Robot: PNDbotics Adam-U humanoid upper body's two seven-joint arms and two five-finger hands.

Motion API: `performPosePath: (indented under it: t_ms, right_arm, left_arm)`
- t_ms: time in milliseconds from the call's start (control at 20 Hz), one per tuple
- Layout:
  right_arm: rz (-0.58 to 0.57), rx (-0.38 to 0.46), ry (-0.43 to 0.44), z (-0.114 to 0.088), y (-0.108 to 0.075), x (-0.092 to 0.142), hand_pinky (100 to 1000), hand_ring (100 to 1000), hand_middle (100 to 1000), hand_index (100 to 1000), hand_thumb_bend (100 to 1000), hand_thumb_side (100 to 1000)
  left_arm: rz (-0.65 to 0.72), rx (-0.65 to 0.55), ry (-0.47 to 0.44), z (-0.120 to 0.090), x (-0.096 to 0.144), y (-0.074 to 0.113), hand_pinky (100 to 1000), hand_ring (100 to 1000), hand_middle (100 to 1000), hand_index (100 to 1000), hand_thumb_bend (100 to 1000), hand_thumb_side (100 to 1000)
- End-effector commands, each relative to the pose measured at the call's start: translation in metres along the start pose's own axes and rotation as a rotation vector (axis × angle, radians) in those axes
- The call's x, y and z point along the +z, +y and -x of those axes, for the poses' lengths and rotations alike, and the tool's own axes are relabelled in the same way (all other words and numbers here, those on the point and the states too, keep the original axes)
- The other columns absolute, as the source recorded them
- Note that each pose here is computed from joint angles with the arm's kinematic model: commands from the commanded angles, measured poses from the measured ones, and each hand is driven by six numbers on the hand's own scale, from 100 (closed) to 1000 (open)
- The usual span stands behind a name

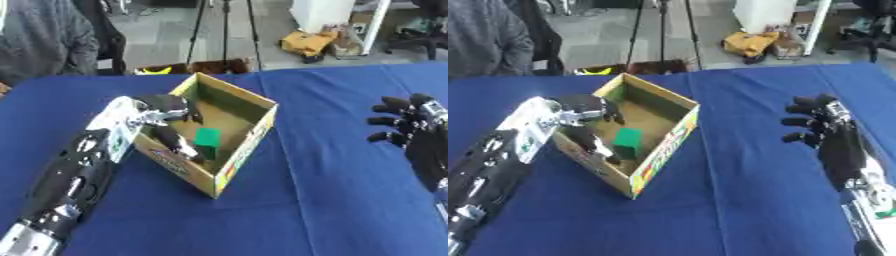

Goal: Pick up objects on the table and place them in the box.

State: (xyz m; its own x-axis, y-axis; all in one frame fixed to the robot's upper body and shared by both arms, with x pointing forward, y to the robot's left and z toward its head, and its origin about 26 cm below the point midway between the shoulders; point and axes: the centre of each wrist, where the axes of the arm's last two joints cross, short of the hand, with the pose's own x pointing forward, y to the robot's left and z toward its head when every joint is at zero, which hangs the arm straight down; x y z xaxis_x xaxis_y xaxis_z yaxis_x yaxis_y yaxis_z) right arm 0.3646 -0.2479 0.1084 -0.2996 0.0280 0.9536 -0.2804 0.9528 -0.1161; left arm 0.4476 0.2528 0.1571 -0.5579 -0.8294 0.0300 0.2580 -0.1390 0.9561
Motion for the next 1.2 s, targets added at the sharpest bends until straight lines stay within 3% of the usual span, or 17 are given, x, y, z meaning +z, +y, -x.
performPosePath:
  t_ms: [50, 100, 150, 200, 250, 300, 350, 550, 850, 1200]
  right_arm:
    - [0.011, 0.011, -0.022, -0.006, -0.004, -0.002, 568, 727, 737, 850, 100, 1000]
    - [0.016, 0.010, -0.022, -0.006, -0.005, -0.001, 568, 727, 736, 850, 100, 1000]
    - [0.020, 0.010, -0.021, -0.006, -0.006, 0.000, 568, 727, 736, 849, 100, 1000]
    - [0.026, 0.010, -0.018, -0.005, -0.007, 0.001, 568, 727, 736, 849, 100, 1000]
    - [0.029, 0.009, -0.017, -0.005, -0.007, 0.001, 568, 727, 736, 849, 100, 1000]
    - [0.032, 0.009, -0.018, -0.005, -0.008, 0.002, 568, 727, 736, 849, 100, 1000]
    - [0.035, 0.009, -0.019, -0.005, -0.008, 0.002, 568, 727, 736, 849, 100, 1000]
    - [0.043, 0.016, -0.026, -0.007, -0.011, 0.001, 568, 727, 736, 849, 100, 1000]
    - [0.059, 0.021, -0.035, -0.009, -0.014, 0.001, 568, 728, 737, 849, 100, 1000]
    - [0.053, 0.015, -0.032, -0.008, -0.011, 0.001, 568, 728, 737, 847, 100, 1000]
  left_arm:
    - [-0.180, 0.000, 0.015, 0.012, 0.029, 0.033, 667, 685, 706, 802, 1000, 879]
    - [-0.231, 0.014, 0.016, 0.014, 0.036, 0.037, 657, 673, 699, 794, 1000, 884]
    - [-0.279, 0.030, 0.018, 0.016, 0.043, 0.040, 632, 647, 681, 778, 959, 967]
    - [-0.325, 0.053, 0.023, 0.017, 0.049, 0.040, 622, 637, 675, 770, 948, 906]
    - [-0.369, 0.078, 0.029, 0.019, 0.055, 0.038, 604, 621, 665, 759, 866, 954]
    - [-0.409, 0.106, 0.037, 0.020, 0.062, 0.035, 602, 620, 664, 758, 882, 908]
    - [-0.449, 0.137, 0.046, 0.022, 0.068, 0.031, 592, 612, 658, 751, 878, 916]
    - [-0.571, 0.247, 0.089, 0.020, 0.089, 0.010, 581, 612, 667, 755, 869, 933]
    - [-0.670, 0.467, 0.181, 0.015, 0.104, -0.040, 565, 602, 661, 752, 867, 950]
    - [-0.724, 0.625, 0.235, -0.013, 0.121, -0.078, 556, 596, 656, 750, 853, 958]
